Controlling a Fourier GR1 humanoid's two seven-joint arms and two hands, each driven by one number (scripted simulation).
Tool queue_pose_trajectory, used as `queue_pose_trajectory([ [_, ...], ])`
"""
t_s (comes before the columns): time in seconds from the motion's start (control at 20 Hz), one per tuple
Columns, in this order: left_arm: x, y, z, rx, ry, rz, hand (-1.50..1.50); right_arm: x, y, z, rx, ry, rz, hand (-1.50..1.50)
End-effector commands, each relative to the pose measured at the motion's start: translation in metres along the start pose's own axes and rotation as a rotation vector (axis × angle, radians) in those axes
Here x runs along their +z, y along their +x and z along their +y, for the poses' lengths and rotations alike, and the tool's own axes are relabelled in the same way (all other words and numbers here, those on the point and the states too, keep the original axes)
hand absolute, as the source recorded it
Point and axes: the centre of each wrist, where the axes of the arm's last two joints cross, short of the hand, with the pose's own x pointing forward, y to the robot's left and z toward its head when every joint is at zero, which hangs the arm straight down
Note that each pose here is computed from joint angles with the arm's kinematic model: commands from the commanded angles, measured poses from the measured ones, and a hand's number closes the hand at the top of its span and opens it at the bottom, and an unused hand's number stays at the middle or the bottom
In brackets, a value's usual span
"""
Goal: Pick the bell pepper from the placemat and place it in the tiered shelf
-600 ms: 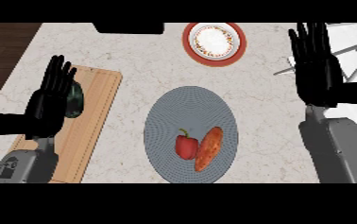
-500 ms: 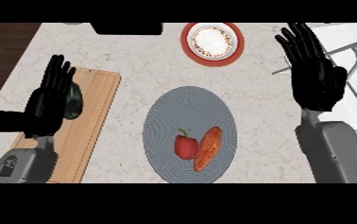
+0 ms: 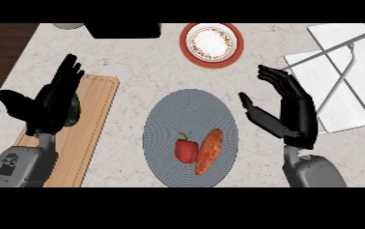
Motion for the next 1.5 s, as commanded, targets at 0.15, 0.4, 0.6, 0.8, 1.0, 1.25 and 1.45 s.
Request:
queue_pose_trajectory([
  [0.15, 0.009, 0.02, -0.015, -0.001, -0.043, 0.031, 0.0, 0.046, 0.035, 0.035, -0.048, 0.186, -0.09, -1.5],
  [0.4, -0.001, 0.029, 0.0, -0.018, -0.04, 0.046, 0.0, 0.074, 0.052, 0.027, 0.2, 0.374, 0.077, -1.5],
  [0.6, -0.008, 0.027, -0.003, -0.022, -0.028, 0.037, 0.0, 0.062, 0.053, 0.012, 0.559, 0.507, 0.186, -1.5],
  [0.8, 0.0, 0.015, -0.004, -0.018, -0.025, 0.066, 0.0, 0.046, 0.057, -0.003, 0.969, 0.488, 0.165, -1.5],
  [1.0, -0.007, 0.03, -0.004, -0.026, -0.053, 0.048, 0.0, 0.053, 0.085, 0.044, 1.081, 0.485, 0.212, -1.5],
  [1.25, -0.006, 0.025, -0.018, -0.005, -0.065, 0.045, 0.0, 0.071, 0.109, 0.12, 1.15, 0.47, 0.272, -1.5],
  [1.45, -0.004, 0.02, -0.024, -0.018, -0.042, 0.037, 0.0, 0.076, 0.105, 0.159, 1.245, 0.522, 0.351, -1.5],
])
